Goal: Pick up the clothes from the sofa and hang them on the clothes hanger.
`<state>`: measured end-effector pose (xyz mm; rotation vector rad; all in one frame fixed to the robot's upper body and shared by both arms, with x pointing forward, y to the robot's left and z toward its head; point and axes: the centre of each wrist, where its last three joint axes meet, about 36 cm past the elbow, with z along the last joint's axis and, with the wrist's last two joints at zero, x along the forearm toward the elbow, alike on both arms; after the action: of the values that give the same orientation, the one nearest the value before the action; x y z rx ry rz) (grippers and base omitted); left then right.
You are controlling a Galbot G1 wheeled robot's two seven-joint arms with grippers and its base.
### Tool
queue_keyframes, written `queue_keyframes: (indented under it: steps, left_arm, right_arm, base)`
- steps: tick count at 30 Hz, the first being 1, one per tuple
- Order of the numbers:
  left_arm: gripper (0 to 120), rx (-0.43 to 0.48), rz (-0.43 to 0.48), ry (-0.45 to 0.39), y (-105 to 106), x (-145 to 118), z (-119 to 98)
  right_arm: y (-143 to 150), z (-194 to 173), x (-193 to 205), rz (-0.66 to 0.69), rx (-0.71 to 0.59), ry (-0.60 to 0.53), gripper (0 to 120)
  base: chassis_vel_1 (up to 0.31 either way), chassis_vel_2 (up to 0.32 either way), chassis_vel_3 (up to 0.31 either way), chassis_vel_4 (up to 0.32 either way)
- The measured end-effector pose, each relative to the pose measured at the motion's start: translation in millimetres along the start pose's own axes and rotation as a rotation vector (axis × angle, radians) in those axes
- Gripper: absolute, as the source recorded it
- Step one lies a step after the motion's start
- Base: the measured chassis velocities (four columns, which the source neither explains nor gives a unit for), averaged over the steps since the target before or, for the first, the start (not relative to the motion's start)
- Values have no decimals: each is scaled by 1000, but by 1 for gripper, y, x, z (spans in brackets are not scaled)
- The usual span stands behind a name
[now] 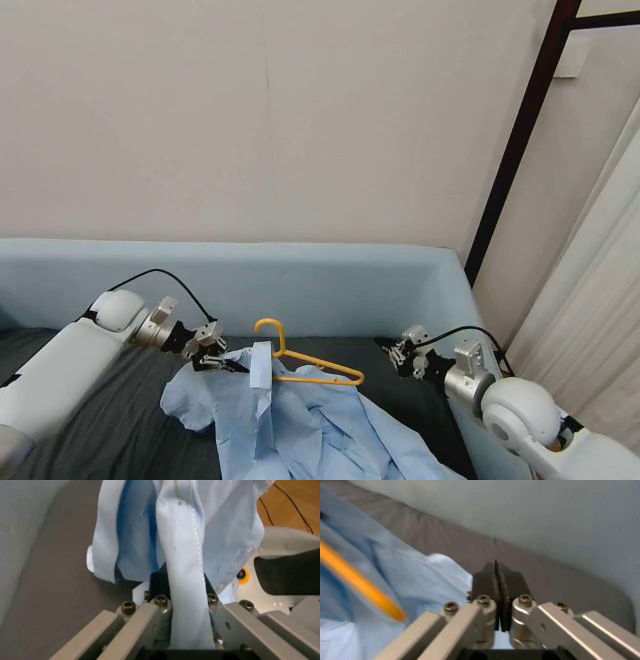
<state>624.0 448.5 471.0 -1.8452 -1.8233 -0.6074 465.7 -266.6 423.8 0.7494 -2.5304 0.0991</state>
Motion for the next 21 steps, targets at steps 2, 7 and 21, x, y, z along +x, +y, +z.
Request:
queue_keyframes:
  steps: [2,7,21]
  left_arm:
    - [2,18,-4,11,-4,2,9]
    - [2,42,-10,17,-9,6,21]
    - [2,28,-8,-3,-10,3,17]
  right_arm:
    - [-6,13,-24,29,-30,19,14]
    - [-21,35,-66,88,-60,37,34]
    - [-30,76,-136,34,-19,47,82]
  base:
    - [0,0,0,0]
    - [0,0,0,0]
    - [0,0,0,0]
